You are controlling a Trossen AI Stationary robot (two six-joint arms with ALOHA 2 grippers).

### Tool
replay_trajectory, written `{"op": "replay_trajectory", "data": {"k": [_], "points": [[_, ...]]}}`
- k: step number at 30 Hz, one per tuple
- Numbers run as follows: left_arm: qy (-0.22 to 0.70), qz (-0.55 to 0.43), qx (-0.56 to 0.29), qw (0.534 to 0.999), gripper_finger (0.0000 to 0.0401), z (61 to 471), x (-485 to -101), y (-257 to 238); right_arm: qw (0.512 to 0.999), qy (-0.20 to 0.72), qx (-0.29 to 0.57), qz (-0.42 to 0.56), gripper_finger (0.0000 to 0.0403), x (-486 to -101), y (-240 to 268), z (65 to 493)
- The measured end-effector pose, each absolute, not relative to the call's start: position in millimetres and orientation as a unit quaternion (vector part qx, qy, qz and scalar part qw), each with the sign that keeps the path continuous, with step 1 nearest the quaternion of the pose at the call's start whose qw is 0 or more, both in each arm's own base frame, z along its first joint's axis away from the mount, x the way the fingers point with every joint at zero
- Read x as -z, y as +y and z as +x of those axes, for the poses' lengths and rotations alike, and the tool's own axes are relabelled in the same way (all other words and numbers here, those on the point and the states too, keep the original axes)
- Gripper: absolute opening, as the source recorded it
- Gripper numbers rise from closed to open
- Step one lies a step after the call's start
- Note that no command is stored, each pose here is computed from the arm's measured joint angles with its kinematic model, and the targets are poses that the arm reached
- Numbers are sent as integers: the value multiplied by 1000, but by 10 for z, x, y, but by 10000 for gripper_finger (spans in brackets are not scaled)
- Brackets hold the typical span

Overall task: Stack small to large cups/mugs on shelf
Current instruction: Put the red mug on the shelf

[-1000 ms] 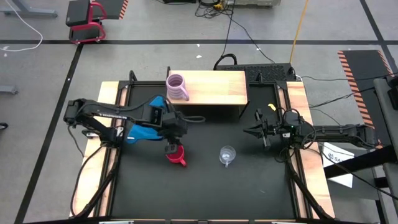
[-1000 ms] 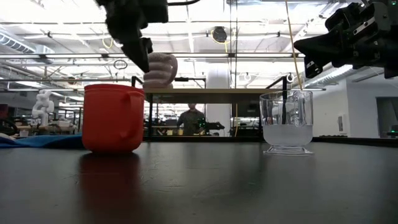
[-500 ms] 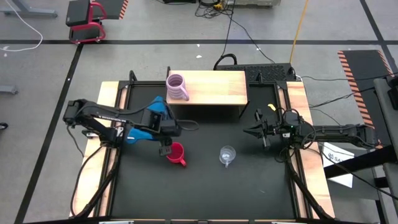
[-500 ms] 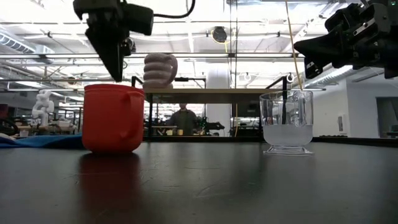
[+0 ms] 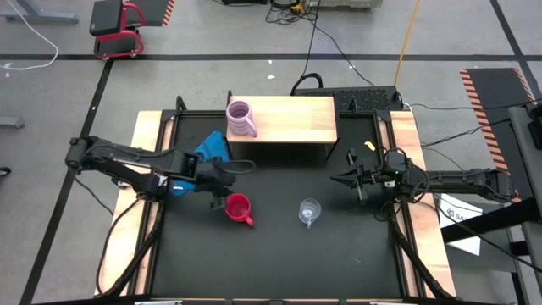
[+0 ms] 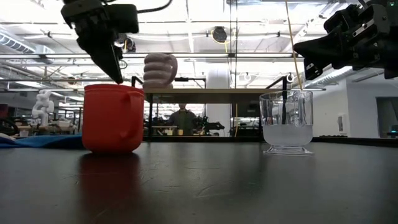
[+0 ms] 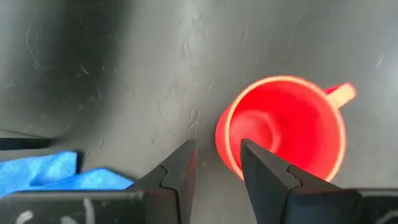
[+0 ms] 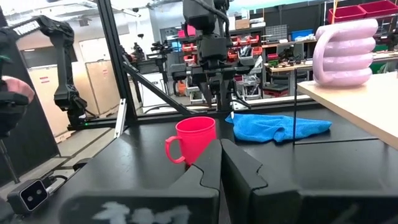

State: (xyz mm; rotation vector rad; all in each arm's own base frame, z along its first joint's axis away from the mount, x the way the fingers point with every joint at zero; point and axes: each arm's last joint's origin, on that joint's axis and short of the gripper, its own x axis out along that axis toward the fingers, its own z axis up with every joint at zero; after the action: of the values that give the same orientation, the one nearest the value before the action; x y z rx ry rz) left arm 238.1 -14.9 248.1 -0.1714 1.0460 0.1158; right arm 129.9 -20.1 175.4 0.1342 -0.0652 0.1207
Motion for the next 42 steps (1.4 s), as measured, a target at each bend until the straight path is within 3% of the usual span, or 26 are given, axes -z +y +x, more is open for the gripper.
{"op": "replay_trajectory", "data": {"k": [15,21,26,42], "points": [[342,-110,-29,933,125,1838,-2269,-173,995,-34,-60,66,0,-1752,-203,1311],[294,-77,-12,953,124,1739,-2038,-199,995,-39,-61,63,0,-1763,-203,1311],[234,-26,55,970,124,1696,-1946,-235,995,-44,-61,62,0,-1772,-203,1310],[222,-34,71,972,124,1673,-1880,-244,995,-43,-61,64,0,-1771,-203,1310]]}}
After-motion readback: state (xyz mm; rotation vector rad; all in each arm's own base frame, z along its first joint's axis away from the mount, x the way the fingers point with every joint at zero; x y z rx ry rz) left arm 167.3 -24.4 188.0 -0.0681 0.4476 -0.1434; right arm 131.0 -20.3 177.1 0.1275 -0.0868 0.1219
